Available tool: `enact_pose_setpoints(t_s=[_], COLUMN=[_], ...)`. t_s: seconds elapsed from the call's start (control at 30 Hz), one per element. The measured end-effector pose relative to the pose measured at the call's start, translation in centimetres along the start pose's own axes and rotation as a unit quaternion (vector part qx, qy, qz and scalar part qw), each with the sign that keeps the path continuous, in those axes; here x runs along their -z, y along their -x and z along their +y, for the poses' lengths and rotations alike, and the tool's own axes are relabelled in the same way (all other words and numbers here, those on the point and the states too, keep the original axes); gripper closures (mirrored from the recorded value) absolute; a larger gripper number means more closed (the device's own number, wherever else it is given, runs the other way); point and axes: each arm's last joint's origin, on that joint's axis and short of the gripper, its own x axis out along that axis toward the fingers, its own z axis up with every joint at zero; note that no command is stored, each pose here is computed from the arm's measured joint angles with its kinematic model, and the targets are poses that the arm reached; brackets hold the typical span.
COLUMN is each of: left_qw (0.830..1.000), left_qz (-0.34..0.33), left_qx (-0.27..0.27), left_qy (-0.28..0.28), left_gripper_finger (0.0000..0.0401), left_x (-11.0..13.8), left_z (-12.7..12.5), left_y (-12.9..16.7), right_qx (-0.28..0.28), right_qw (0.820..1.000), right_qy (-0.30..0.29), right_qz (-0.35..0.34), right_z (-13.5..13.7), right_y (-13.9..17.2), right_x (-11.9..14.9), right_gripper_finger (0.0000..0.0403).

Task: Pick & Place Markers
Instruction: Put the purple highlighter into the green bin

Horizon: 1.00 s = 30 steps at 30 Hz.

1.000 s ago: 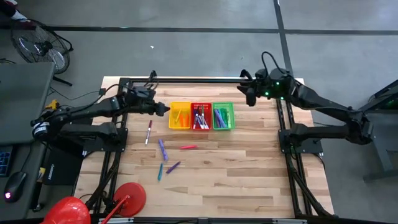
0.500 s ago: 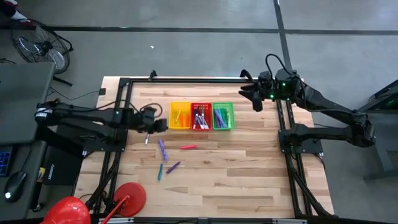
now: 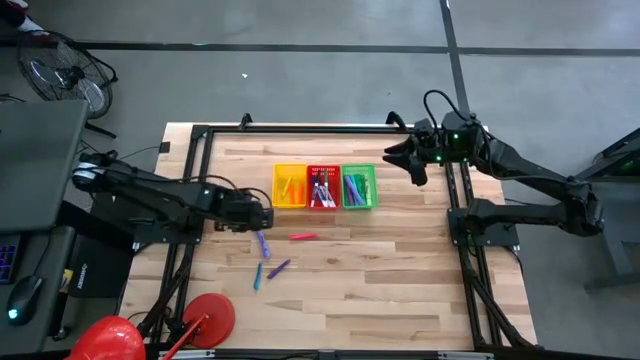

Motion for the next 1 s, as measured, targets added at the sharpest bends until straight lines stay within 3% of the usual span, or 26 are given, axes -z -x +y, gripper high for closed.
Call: enact_pose_setpoints(t_s=[0.2,0.37,0.7,1.0], left_qw=[0.994,0.987,0.980,0.967], left_qz=[0.012,0.047,0.074,0.066], left_qx=[-0.107,-0.153,-0.181,-0.222], left_qy=[0.004,0.011,0.037,0.103], left_gripper_finger=[0.0281,0.0263,0.0143,0.0125], left_x=[0.5,1.1,2.0,2.2], left_z=[-2.8,-4.0,-4.8,-4.4], left_y=[0.1,-2.0,-6.1,-7.5], right_qx=[-0.012,-0.020,-0.035,-0.048], right_qw=[1.000,0.999,0.998,0.997], right_qy=[0.006,0.014,0.029,0.033], right_qz=[0.015,0.027,0.039,0.053], right_z=[0.5,0.8,1.5,2.1], right_y=[-0.2,-0.3,-0.5,-0.6], right_x=[0.4,0.6,1.0,1.4], right_gripper_finger=[0.0269,0.0269,0.0269,0.0269])
